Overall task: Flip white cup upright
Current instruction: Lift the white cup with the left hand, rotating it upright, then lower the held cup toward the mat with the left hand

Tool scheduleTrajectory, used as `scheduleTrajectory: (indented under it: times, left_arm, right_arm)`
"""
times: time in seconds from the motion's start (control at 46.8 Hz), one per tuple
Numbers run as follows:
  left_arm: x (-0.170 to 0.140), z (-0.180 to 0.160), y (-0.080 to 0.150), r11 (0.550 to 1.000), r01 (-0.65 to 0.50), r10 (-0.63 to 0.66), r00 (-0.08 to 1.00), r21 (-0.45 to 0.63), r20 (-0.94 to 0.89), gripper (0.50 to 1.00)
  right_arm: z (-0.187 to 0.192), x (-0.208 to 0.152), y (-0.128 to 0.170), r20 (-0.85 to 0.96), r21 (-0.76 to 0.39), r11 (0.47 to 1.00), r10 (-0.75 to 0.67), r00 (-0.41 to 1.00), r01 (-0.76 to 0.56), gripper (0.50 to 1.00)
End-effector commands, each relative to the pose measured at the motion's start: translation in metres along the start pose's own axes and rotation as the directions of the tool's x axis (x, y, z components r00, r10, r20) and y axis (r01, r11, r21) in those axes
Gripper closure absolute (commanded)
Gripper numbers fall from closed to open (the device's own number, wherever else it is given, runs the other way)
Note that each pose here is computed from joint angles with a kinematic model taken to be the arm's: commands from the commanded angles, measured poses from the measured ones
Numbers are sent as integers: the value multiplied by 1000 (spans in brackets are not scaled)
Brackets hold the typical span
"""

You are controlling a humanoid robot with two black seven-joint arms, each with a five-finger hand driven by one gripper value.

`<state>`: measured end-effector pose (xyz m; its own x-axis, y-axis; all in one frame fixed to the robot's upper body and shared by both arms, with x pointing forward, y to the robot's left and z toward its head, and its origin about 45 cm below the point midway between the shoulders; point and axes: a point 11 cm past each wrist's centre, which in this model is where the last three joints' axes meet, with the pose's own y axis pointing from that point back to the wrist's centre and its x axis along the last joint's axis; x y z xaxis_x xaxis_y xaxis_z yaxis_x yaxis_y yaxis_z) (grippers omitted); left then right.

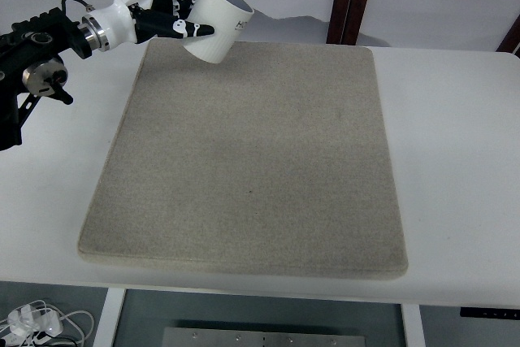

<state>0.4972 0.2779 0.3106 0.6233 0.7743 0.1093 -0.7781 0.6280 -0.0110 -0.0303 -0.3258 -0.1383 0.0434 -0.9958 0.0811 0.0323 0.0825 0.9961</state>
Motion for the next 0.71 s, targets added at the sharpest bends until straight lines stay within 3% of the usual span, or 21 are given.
scheduleTrajectory:
  times: [0.0, 0.321, 0.684]
  left_arm:
    - [9, -6, 10, 998, -39, 37, 998, -47, -50, 1000]
    - [7, -32, 21, 974, -144, 109, 975, -177, -194, 1000]
    - [-10, -67, 27, 981, -143, 109, 964, -128, -242, 1000]
  right_arm:
    - [0, 0, 0, 0, 0, 1000, 0, 1000, 0, 548]
    - [0, 0, 0, 0, 0, 1000, 0, 1000, 0, 548]
    - [0, 0, 0, 0, 0, 1000, 0, 1000, 0, 548]
